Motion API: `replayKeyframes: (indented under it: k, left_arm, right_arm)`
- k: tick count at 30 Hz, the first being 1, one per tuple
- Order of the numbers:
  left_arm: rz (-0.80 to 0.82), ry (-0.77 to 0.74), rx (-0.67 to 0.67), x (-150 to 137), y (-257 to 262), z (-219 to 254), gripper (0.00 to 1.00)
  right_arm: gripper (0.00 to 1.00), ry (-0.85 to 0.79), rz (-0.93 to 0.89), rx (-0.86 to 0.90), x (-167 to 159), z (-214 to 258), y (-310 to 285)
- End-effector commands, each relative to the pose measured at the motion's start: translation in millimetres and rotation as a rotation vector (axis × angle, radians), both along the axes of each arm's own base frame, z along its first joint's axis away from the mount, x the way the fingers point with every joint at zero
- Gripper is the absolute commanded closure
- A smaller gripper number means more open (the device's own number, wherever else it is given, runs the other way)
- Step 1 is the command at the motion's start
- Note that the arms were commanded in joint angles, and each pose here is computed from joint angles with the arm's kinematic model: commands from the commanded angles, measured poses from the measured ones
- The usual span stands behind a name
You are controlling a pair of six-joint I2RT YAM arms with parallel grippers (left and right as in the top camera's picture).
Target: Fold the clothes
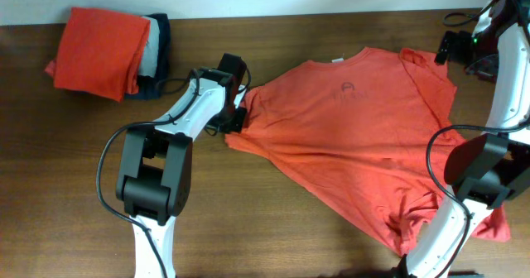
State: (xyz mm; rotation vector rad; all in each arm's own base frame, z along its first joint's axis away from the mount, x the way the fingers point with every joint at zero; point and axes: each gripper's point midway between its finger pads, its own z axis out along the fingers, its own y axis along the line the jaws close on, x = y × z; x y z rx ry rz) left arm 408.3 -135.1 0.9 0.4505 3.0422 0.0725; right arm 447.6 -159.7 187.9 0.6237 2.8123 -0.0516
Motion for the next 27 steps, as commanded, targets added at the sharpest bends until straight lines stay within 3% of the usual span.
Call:
replayKeyframes:
  k: [1,6,11,12,13,15,20,22,23,25,27]
  left_arm:
    - [0.052,0.010,0.187,-6.8,38.3,-1.5,0.99]
    - [0.053,-0.010,0.200,-2.6,40.1,22.8,0.99]
    - [0.085,-0.141,0.271,21.0,51.6,74.0,0.94]
    - [0.092,-0.159,0.261,24.0,50.4,80.5,0.85]
    - [0.102,-0.176,0.253,26.7,49.3,86.1,0.66]
    - [0.103,-0.188,0.248,29.1,48.5,90.4,0.51]
    - [0.102,-0.185,0.245,28.4,47.9,90.0,0.34]
    - [0.104,-0.210,0.201,35.8,40.1,89.5,0.40]
    - [0.105,-0.224,0.173,40.1,34.9,89.2,0.50]
    - [0.104,-0.258,0.105,50.4,22.6,89.9,0.82]
    - [0.105,-0.301,0.049,63.2,12.2,90.3,0.98]
  right_arm:
    - [0.01,-0.010,-0.004,-0.008,-1.4,5.9,-0.1]
    - [0.01,-0.010,-0.004,-0.008,-1.4,5.9,-0.1]
    - [0.01,-0.010,-0.004,-0.008,-1.4,5.9,-0.1]
    - [0.01,-0.009,-0.003,-0.008,-1.5,5.9,-0.1]
    - [0.01,-0.009,-0.004,-0.008,-1.5,5.9,-0.1]
    - [0.02,-0.010,-0.004,-0.008,-1.4,5.9,-0.1]
    - [0.01,-0.009,-0.003,-0.008,-1.5,5.9,-0.1]
    - [0.02,-0.009,-0.003,-0.008,-1.5,5.9,-0.1]
    - [0.02,-0.010,-0.003,-0.008,-1.4,5.9,-0.1]
    - [0.01,-0.009,-0.004,-0.008,-1.5,5.9,-0.1]
    - [0.01,-0.010,-0.003,-0.008,-1.4,5.9,-0.1]
